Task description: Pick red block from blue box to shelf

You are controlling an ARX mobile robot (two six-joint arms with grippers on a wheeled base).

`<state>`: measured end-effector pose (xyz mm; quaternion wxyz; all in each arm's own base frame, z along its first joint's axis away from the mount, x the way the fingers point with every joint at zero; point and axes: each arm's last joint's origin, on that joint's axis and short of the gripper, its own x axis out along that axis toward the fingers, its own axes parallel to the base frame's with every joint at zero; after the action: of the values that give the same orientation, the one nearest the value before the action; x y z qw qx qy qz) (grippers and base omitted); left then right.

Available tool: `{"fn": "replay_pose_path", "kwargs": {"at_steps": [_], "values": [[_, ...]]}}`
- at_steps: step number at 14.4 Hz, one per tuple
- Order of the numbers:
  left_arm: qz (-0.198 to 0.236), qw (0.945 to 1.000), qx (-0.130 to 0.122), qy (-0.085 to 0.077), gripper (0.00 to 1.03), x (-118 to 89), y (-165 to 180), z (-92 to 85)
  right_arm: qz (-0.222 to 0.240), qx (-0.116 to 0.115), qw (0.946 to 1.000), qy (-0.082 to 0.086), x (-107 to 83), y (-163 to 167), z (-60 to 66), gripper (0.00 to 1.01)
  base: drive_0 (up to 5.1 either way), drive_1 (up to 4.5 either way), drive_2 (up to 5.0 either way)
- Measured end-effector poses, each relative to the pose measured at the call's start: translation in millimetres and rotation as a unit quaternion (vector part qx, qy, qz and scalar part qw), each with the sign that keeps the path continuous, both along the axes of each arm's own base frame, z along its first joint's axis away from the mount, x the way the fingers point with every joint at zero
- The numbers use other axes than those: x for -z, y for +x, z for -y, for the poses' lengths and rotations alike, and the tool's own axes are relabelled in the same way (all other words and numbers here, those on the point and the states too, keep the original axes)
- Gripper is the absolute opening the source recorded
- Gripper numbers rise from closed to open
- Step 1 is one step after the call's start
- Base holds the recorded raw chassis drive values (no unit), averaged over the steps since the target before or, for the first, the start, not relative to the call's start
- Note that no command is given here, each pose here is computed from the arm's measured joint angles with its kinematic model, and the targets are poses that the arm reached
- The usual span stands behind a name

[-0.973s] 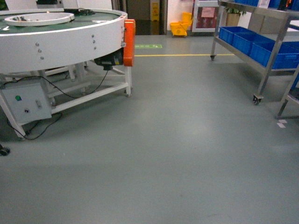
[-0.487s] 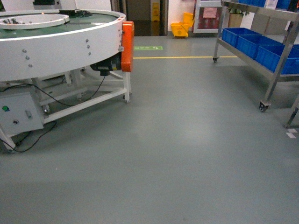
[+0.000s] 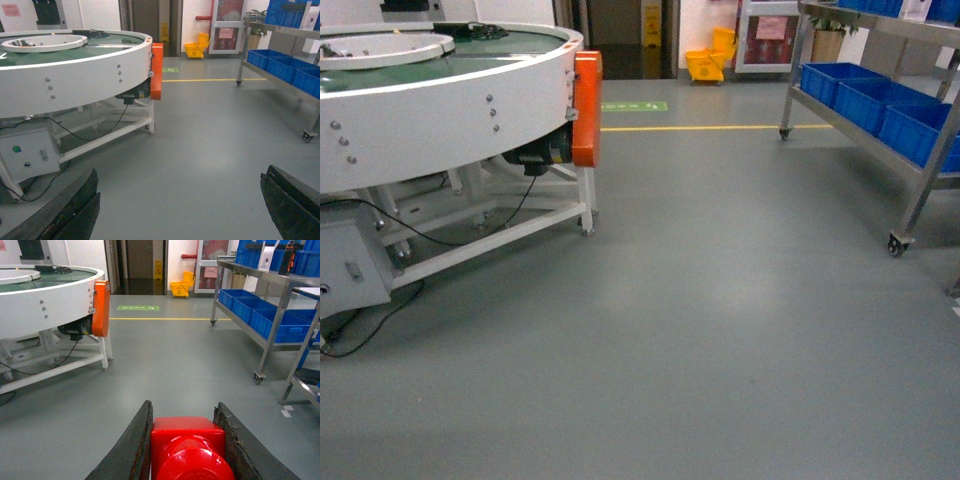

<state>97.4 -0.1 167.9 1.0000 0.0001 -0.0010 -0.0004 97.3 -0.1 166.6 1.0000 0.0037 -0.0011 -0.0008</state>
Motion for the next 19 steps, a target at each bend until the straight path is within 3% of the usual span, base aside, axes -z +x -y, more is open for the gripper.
{"fn": "replay_pose_path", "kwargs": {"at_steps": [19], "values": [[-0.001, 1.0000, -0.001, 0.000, 0.98, 0.1, 0.0, -0.1, 0.002, 0.000, 1.0000, 0.000, -0.4, 0.0, 0.0, 0.28, 0.0, 4.33, -4.3]]}}
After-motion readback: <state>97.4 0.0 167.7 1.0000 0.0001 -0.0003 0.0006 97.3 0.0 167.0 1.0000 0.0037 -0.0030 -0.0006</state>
